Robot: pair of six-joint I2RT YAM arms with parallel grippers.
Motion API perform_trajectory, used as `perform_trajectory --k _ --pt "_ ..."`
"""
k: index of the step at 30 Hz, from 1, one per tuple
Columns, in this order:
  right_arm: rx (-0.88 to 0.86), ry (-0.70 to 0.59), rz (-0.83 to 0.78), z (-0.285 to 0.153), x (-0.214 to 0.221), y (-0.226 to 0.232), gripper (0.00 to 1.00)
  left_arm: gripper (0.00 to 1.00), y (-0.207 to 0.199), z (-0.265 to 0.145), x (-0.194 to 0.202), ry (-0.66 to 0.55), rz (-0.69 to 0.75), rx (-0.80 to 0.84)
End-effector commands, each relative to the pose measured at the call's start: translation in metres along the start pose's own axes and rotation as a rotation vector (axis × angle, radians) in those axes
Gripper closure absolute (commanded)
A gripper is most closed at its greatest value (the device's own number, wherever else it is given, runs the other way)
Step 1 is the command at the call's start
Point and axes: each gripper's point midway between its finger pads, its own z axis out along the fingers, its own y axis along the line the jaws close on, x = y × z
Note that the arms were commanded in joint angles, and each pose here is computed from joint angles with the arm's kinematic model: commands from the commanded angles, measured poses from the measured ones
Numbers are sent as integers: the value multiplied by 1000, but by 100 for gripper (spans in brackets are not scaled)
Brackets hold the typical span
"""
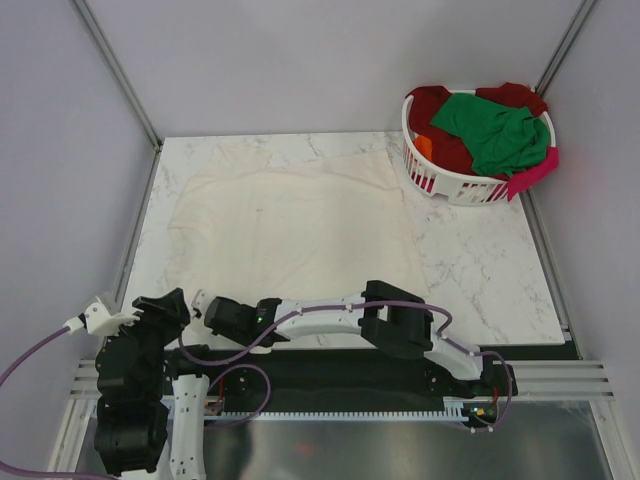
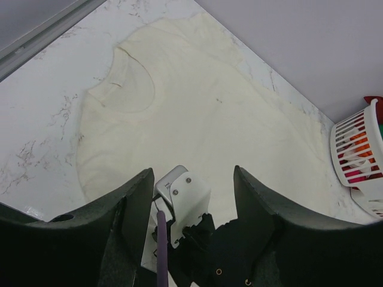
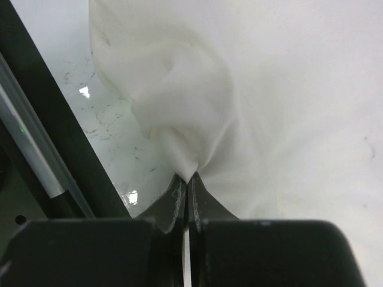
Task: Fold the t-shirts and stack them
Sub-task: Flatten the tshirt out
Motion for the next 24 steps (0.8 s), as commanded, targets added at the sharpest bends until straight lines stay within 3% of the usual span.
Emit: perform_trajectory --k 1,5,7,8,9,10,11,12,14,15,16,24 --pt "42 -33 13 -13 -28 -22 100 37 -7 1 -9 -30 -35 13" --pt "-164 -117 191 -47 -77 -50 100 37 -8 4 -8 -15 -29 10" --pt "-321 -146 404 -51 -98 -100 100 37 -8 6 -7 -2 -25 7" --pt "-362 -120 484 -33 -90 -119 98 37 -8 7 -6 3 -23 5" --pt "-378 -129 610 -23 -86 -174 90 37 -9 8 -5 12 -23 3" --pt "-488 -152 743 -28 -106 -192 85 37 -8 9 -5 14 -22 0" --pt "-530 -83 868 11 -76 -209 80 37 -8 9 -5 17 -21 -4" --pt "-532 -96 959 21 -64 -251 47 37 -8 11 -4 23 -21 -6" --pt "-544 -114 992 31 -60 -278 25 37 -8 11 -3 28 -18 -4" --pt "-513 -129 990 27 -56 -293 6 37 -9 11 -3 29 -16 -3" --pt "-458 -116 990 30 -43 -299 2 37 -8 12 -3 32 -17 -5" --pt "-250 -235 763 -47 -75 -306 2 37 -8 13 -3 32 -20 -11"
